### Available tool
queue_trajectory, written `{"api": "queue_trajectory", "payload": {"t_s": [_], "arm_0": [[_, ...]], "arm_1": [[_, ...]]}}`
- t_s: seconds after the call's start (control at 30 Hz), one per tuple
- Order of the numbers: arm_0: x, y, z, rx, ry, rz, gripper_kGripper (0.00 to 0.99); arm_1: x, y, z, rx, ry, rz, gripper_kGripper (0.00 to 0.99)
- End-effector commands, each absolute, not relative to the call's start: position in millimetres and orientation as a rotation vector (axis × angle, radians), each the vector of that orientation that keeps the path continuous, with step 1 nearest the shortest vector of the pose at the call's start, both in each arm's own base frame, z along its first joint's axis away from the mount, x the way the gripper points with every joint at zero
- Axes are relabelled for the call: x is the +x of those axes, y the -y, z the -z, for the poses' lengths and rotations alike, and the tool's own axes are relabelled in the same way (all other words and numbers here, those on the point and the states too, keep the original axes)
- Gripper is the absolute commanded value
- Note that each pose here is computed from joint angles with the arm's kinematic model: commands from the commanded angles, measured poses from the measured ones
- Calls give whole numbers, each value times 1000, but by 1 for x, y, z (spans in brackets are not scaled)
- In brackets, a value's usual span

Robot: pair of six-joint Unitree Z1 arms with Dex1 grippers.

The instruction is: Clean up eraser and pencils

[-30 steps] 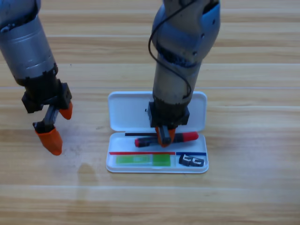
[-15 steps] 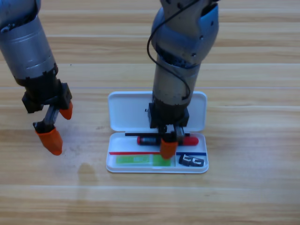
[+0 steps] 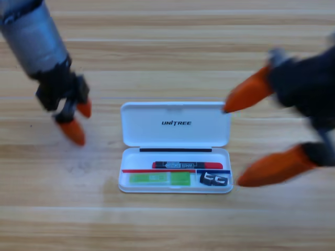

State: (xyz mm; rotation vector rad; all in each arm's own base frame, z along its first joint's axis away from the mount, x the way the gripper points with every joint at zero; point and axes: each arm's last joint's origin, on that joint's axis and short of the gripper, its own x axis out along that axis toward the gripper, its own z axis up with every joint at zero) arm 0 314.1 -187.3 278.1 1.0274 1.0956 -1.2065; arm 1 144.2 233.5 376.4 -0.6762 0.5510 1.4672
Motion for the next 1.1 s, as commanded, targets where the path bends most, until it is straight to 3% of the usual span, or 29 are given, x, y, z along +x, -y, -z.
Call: {"api": "queue_trajectory", "payload": {"t_s": [0.03, 0.13, 0.17, 0.47, 0.77, 1.1], "arm_0": [[358, 171, -280, 968, -990, 1224, 391], [379, 166, -282, 970, -912, 1257, 57], [385, 163, -282, 961, -893, 1266, 0], [430, 136, -258, 745, -786, 1373, 0], [468, 143, -202, 520, -849, 1514, 0], [457, 171, -172, 443, -930, 1623, 0]], "arm_1": [[124, -210, -379, -583, -549, -1524, 985], [127, -214, -373, -575, -580, -1536, 986], [127, -215, -371, -575, -586, -1538, 986], [126, -215, -371, -551, -602, -1552, 986], [122, -210, -373, -542, -600, -1549, 986], [120, -207, -371, -542, -604, -1551, 986]]}}
